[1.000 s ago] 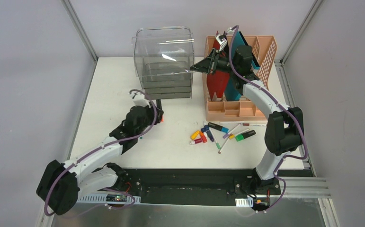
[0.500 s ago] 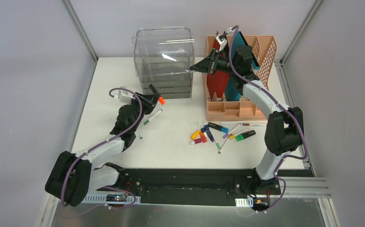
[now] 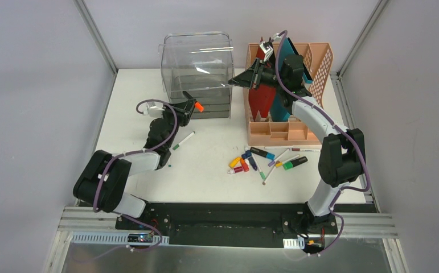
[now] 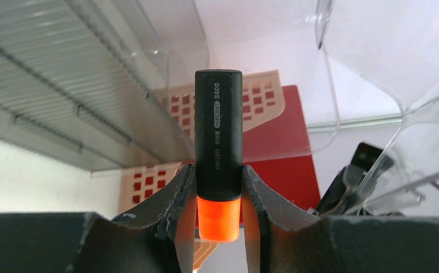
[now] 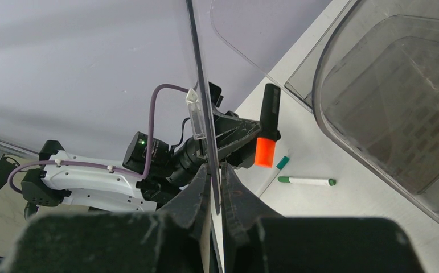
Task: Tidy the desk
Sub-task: Place the stationery in the storage box.
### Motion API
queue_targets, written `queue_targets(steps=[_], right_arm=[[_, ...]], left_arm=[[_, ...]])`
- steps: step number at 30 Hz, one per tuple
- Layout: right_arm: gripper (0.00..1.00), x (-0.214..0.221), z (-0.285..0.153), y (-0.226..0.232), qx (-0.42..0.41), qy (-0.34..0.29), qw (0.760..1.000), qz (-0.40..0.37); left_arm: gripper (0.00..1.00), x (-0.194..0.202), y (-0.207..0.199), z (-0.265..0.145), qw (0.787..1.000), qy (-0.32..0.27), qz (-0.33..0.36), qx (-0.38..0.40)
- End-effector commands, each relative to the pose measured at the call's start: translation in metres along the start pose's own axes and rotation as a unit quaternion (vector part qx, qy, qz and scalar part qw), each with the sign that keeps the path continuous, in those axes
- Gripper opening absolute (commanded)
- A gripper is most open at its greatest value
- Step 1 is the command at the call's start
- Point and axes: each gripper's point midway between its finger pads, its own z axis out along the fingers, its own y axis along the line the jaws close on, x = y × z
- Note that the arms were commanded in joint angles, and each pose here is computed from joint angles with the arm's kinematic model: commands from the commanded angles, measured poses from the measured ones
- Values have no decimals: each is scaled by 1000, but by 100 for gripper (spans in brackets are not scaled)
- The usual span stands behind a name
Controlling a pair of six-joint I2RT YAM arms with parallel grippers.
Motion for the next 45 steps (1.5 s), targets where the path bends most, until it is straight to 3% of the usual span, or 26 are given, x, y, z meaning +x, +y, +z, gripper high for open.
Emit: queue_targets(steps=[1,9,14,20,24,29,33,36,38,45], right_arm=[[1,-16,-8,27,-17,-21,999,-29],[1,-16,-8,27,-18,-21,999,-30],[1,-16,-8,27,-18,-20,999,-29],[1,-16,-6,26,-20,-20,999,-26],[1,-16,-7,26,-20,-19,999,-25],[1,-16,-7,27,-20,-20,999,-27],[1,-16,-8,29,-20,-21,999,-28],[1,-16,-8,29,-21,-20,999,-28],[1,-16,-9,30,-20,-22,999,-30],[1,-16,-9,32,-20,-21,999,-32]], left_arm=[[0,-23,-41,21,994,-58,-55,80],[0,-32,-51,58,979,-88,-135,127],[0,-47,-52,68,966,-136,-165,143],[0,-52,-27,80,965,-159,-200,67],[1,-43,-5,87,961,-147,-234,-28],[18,-38,-6,93,957,-134,-254,-47],[40,-37,-13,95,958,-127,-254,-29],[49,-34,-17,95,960,-118,-255,-19],[61,-34,-20,95,960,-115,-254,-9],[66,-32,-31,92,962,-101,-254,10]])
